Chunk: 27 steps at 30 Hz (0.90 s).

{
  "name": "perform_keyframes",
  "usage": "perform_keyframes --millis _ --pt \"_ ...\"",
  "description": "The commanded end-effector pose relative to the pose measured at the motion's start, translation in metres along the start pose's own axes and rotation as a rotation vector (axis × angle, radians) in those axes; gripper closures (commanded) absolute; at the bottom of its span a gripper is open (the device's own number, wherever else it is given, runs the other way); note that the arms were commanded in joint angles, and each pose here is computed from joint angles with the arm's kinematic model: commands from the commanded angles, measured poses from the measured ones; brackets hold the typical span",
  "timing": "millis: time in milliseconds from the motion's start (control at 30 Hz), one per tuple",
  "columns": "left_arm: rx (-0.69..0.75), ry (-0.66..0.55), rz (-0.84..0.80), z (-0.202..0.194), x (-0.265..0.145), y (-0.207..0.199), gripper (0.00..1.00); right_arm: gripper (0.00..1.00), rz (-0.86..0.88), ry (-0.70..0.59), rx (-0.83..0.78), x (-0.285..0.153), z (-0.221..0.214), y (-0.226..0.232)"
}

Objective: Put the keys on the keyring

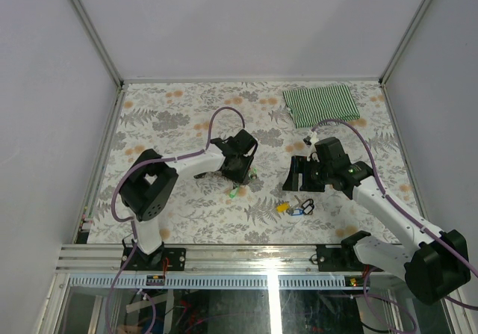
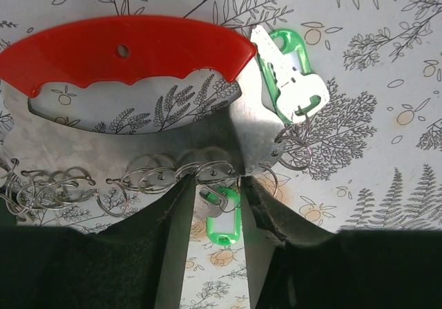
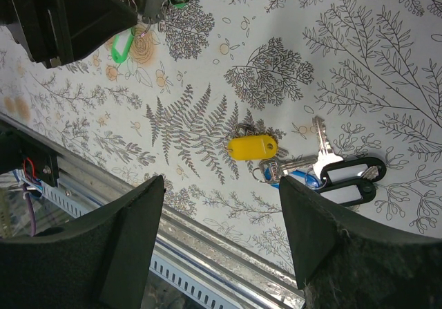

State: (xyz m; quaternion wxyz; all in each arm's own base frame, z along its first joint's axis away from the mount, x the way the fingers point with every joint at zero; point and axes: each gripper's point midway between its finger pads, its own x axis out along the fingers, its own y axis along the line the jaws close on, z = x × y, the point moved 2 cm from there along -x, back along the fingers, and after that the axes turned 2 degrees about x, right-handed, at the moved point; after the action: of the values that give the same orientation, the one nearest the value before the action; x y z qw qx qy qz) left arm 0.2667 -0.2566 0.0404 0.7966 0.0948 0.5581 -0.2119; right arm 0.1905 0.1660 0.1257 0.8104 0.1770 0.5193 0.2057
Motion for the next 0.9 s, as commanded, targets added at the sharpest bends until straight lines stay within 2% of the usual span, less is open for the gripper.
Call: perform_keyframes --millis 0,100,233,533,867 --pt "0.022 -0.005 -0.007 0.006 0.002 -0.003 0.63 0.26 0.038 0.002 -0.034 0.001 0.002 0.008" --pt "0.023 -0.006 -0.004 0.005 0.002 -0.003 0.59 0.26 0.039 0.002 -0.034 0.001 0.003 0.008" --pt "0.024 -0.014 -0.001 0.007 0.0 -0.002 0.58 0.26 0.038 0.002 -0.035 0.002 0.002 0.008" --pt "0.023 -0.011 -0.03 0.005 0.0 -0.008 0.63 0.26 0.039 0.005 -0.035 0.002 0.001 0.008" --pt "0.046 -0.058 -0.013 0.01 -0.014 -0.009 0.63 0.26 0.044 0.004 -0.031 0.002 0.001 0.009"
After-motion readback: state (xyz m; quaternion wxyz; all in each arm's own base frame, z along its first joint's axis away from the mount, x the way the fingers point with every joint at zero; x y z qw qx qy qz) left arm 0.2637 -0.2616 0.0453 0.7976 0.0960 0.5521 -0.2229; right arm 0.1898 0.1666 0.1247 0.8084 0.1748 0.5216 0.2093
